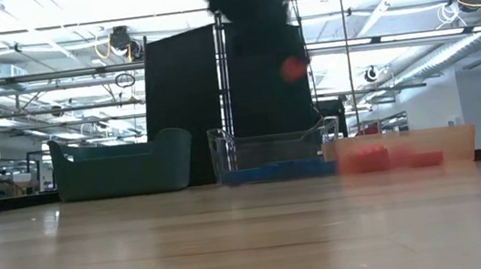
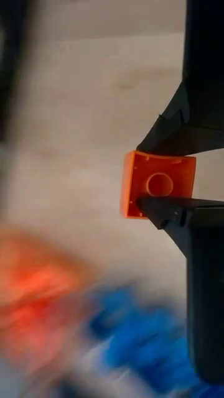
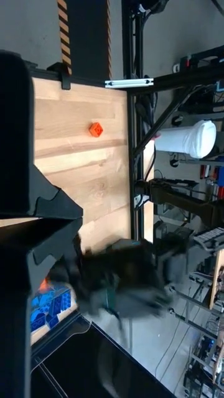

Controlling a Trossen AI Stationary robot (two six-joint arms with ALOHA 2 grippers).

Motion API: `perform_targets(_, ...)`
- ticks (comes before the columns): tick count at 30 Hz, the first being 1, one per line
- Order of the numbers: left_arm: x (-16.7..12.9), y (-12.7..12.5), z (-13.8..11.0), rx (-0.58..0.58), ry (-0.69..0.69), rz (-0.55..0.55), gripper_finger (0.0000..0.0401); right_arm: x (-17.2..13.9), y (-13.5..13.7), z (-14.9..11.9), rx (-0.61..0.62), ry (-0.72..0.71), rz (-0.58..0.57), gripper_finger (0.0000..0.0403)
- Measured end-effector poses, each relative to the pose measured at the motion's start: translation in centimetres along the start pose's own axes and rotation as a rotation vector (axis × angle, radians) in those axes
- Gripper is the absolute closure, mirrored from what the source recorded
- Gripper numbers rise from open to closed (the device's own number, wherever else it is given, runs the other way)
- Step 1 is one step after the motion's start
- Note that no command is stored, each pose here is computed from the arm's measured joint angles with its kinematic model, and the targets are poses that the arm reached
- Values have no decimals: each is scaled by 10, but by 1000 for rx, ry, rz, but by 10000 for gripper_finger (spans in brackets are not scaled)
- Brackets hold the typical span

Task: Sort blocks
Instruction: Put the orange game piece into the orange transparent bin

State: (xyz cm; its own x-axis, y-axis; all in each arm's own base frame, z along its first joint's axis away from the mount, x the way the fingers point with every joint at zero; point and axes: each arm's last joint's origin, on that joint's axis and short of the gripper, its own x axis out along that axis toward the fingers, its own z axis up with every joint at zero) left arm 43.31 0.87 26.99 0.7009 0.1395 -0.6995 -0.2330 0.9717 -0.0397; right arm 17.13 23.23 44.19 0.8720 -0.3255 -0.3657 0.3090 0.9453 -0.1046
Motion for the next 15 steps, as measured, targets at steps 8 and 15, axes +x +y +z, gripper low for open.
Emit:
perform_targets(8, -14, 47, 61, 17, -478, 163, 326, 0, 0, 0, -6, 1, 1, 403)
perform_targets(15, 19, 92, 69, -133, -641, 222, 326, 0, 0, 0, -5, 3, 3, 403)
